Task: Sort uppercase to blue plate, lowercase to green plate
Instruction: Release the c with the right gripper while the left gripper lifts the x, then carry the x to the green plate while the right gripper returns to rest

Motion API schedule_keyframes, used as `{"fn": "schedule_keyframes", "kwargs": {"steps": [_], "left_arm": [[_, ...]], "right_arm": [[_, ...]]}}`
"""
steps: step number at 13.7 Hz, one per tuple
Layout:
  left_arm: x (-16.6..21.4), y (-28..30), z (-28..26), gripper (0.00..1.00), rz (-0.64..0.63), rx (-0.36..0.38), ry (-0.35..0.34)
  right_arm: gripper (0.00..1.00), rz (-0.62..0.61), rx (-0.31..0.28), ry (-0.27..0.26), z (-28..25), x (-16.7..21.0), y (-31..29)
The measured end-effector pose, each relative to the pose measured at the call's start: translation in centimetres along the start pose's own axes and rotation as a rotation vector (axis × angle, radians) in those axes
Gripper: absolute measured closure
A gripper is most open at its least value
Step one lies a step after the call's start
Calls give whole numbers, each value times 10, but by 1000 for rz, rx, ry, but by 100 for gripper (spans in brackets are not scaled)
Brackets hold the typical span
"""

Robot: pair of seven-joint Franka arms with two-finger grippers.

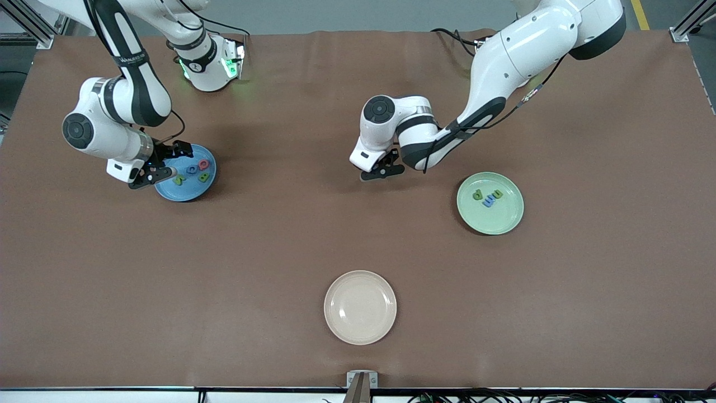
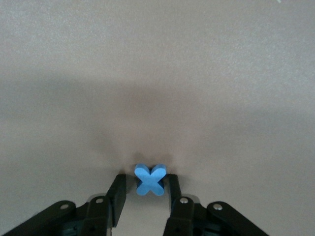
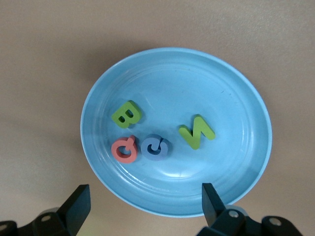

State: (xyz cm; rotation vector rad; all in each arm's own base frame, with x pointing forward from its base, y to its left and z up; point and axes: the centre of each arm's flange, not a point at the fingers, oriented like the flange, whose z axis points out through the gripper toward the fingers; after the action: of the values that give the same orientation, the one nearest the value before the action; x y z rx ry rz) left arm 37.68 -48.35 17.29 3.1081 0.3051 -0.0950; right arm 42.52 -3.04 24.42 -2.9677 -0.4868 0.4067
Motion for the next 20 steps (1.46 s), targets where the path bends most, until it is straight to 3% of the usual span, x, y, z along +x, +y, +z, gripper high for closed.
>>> {"fn": "schedule_keyframes", "kwargs": {"steps": [7, 11, 14, 16, 20], "left_arm": [[4, 2, -1, 74, -11, -10, 13], [9, 2, -2, 74, -56, -23, 16], [21, 0, -6, 74, -76, -34, 28], [37, -5, -18, 74, -96, -46, 38], [78, -38, -65, 74, -55, 16, 13]], "right_arm": [[0, -1, -9, 21, -9, 5, 2], [0, 38, -9, 26, -20, 9, 1], [0, 135, 4, 8, -71, 17, -8], [0, 176, 1, 23, -123, 25, -16], [0, 261, -1, 61, -187, 30, -11]]}}
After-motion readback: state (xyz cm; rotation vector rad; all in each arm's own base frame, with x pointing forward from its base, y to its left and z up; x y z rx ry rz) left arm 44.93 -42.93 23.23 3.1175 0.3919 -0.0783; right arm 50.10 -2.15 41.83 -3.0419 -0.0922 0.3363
